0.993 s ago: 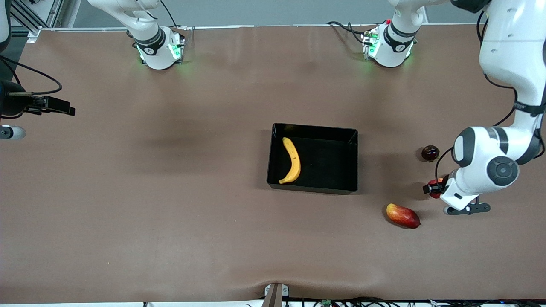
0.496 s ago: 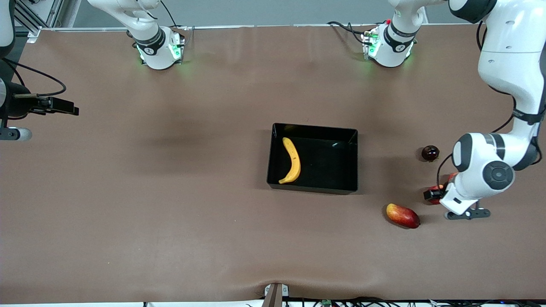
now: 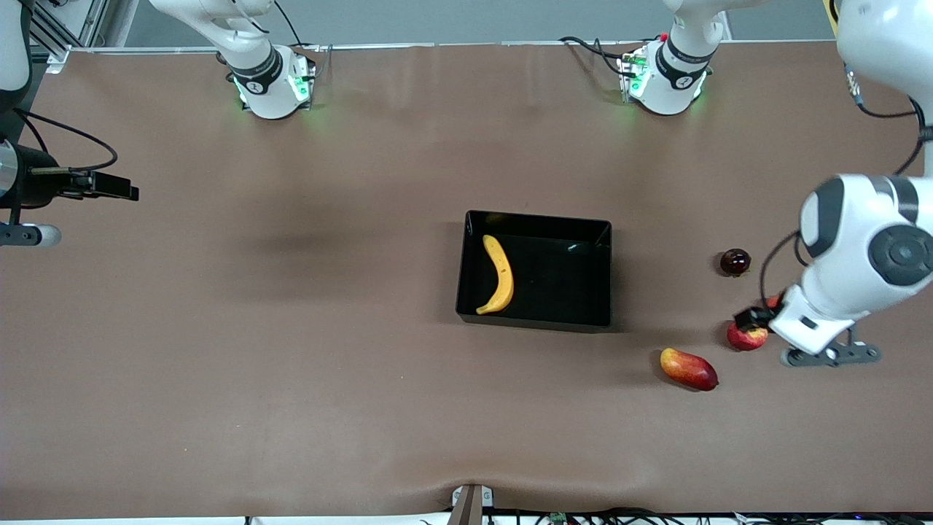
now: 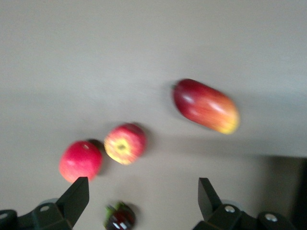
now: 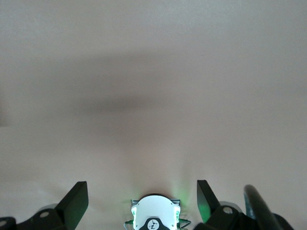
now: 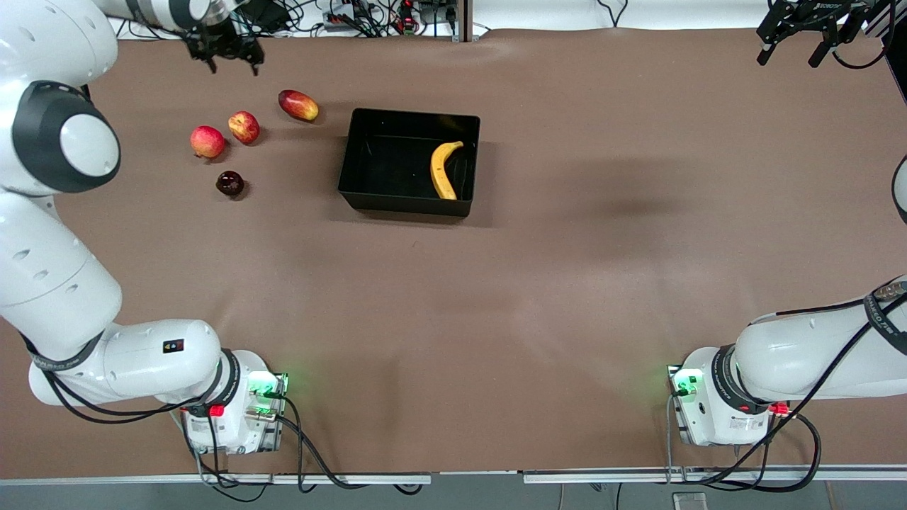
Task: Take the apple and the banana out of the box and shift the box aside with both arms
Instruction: 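Move the open left gripper back over the banana in the tray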
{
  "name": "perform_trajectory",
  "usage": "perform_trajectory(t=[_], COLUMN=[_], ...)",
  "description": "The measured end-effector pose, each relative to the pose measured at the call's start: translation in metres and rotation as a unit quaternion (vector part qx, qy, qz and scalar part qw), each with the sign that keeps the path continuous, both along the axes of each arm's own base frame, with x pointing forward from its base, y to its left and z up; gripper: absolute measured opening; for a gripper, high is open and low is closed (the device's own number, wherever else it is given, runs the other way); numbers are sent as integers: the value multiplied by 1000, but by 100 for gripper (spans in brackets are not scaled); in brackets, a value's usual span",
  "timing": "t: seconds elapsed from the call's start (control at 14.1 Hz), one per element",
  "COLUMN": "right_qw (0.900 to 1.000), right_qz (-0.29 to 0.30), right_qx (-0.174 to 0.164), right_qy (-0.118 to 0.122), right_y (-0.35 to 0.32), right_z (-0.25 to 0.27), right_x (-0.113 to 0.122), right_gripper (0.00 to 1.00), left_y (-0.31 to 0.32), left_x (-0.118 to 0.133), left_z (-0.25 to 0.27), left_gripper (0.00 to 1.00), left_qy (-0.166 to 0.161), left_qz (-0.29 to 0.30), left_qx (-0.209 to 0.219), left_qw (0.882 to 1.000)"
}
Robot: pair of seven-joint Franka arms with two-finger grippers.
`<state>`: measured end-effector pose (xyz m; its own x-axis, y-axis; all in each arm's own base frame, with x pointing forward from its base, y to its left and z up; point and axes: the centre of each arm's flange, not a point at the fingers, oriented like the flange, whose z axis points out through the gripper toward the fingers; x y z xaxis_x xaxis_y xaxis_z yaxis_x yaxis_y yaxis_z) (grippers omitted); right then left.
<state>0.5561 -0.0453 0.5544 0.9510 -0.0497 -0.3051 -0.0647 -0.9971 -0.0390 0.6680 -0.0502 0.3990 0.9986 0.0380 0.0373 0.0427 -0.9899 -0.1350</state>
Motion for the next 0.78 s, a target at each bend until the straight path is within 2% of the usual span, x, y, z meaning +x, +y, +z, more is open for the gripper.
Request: perform_trajectory(t=[0.14,0.43,0.78], right_qw=[1000,1000,1000], right_qz=[-2,-3,-3], right_qx=[-1,0,1], right_qy=[0,1,2], right_y=[0,1,1], right_z=[0,0,-1], right_x=[0,0,0], right_gripper=[100,100,100], left_y=[-58,-171,-308], left_x=[-17,-54,-109], left_z=[15,4,-47], left_gripper=[100,100,100], left_qy=[9,20,34], left_qz=[14,36,-33], left_qx=[-9,-28,-38], left_qw=[1000,999,998])
